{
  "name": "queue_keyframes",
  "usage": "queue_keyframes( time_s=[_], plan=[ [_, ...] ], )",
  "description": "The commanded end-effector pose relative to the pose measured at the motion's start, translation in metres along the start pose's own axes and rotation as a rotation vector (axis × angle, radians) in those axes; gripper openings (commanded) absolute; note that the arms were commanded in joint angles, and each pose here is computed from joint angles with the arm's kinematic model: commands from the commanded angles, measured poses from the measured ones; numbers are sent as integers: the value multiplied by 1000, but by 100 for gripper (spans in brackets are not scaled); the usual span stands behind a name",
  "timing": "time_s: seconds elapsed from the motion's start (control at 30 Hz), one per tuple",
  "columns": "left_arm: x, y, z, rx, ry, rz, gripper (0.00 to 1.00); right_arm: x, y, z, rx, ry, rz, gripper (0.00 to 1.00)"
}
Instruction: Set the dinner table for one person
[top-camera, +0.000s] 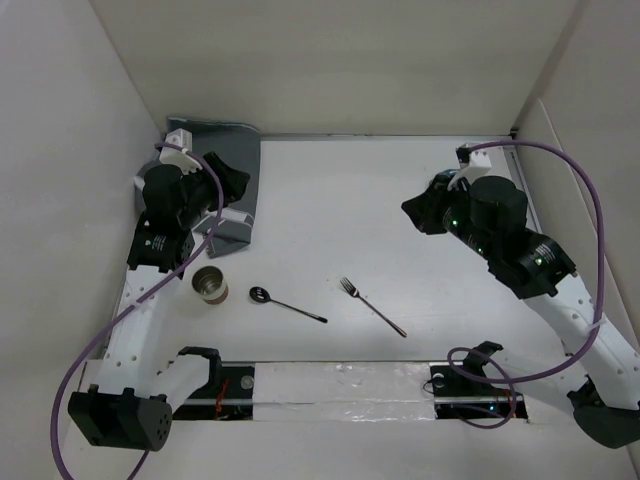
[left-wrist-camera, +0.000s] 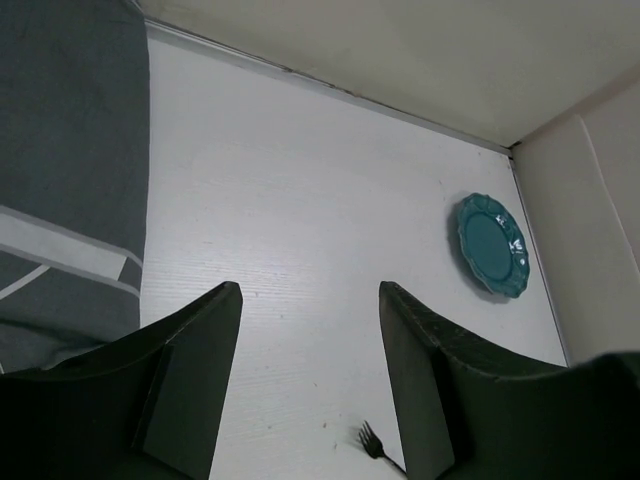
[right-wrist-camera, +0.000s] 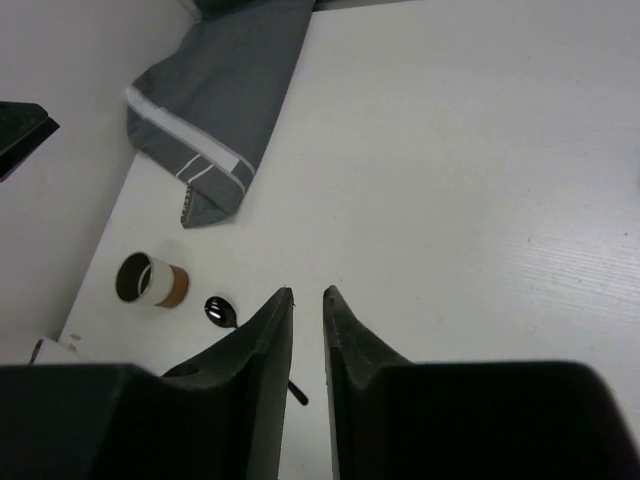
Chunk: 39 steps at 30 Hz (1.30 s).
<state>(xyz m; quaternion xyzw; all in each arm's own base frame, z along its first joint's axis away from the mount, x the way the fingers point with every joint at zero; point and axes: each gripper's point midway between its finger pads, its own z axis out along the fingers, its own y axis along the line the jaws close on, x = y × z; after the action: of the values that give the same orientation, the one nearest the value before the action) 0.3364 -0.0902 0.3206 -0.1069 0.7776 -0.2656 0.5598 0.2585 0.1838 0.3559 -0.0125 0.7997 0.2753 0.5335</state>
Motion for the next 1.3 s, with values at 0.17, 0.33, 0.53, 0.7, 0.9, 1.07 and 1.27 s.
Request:
queue_keyframes(
  time_s=[0.17, 0.33, 0.53, 0.7, 0.9, 1.07, 1.27],
  plan=[
    [-30, 12, -4, -107, -78, 59, 26, -6, 10, -1, -49, 1, -27, 0],
    [-23, 65, 0, -368, -49, 50, 0, 15, 9, 1, -87, 28, -2, 0],
    [-10, 119, 10, -604, -24, 56, 22, 52, -4, 10, -70, 119, -10, 0],
    [18, 141, 41, -565, 130, 30, 46, 69, -1, 20, -93, 185, -8, 0],
    [84, 138, 73, -641, 448, 279, 49, 77, 2, 36, -114, 200, 1, 9],
    [113, 151, 90, -643, 528, 272, 58, 74, 3, 43, -113, 228, -35, 45],
    [156, 166, 111, -642, 654, 252, 59, 68, 4, 44, -118, 226, -47, 56]
  ],
)
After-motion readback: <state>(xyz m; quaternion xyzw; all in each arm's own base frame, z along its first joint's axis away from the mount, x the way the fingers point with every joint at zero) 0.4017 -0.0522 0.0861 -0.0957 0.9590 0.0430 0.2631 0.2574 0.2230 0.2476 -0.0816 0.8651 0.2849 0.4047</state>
